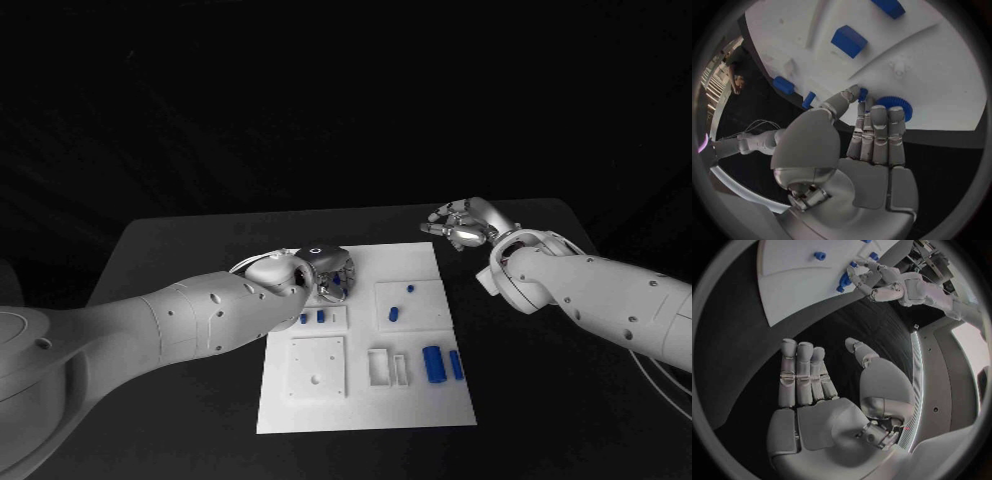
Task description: Assemble the parts on the task board
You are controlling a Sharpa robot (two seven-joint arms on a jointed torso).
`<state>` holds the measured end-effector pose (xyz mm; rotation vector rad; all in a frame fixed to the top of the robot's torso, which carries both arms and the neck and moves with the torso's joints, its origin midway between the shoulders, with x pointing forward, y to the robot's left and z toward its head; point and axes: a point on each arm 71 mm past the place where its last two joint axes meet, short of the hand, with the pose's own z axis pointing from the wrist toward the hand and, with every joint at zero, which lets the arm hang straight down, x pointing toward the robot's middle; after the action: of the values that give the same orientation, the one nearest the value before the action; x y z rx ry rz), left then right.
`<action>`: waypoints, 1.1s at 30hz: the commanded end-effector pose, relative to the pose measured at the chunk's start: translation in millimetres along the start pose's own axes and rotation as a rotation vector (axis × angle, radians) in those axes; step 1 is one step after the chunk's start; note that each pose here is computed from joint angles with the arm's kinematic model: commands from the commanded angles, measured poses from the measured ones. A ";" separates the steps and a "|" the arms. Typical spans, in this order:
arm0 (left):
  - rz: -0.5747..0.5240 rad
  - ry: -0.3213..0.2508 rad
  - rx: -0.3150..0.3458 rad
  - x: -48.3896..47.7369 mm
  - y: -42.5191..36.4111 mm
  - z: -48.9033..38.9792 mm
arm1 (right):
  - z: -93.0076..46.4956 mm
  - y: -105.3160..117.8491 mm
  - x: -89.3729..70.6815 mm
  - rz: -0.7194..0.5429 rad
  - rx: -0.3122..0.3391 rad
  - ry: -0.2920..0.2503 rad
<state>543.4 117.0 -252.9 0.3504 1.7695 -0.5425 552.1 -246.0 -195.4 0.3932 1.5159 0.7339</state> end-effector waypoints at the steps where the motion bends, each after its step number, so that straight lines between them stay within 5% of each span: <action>1: 0.011 0.058 -0.045 13.5 8.6 -3.8 | -0.1 1.3 1.5 0.000 -0.013 0.015; 33: -0.001 0.105 -0.044 23.1 7.6 -4.4 | -0.2 2.3 2.2 0.001 -0.015 0.017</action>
<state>544.8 120.5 -255.0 0.3371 1.7719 -0.5302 551.9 -245.2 -195.4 0.3921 1.5171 0.7365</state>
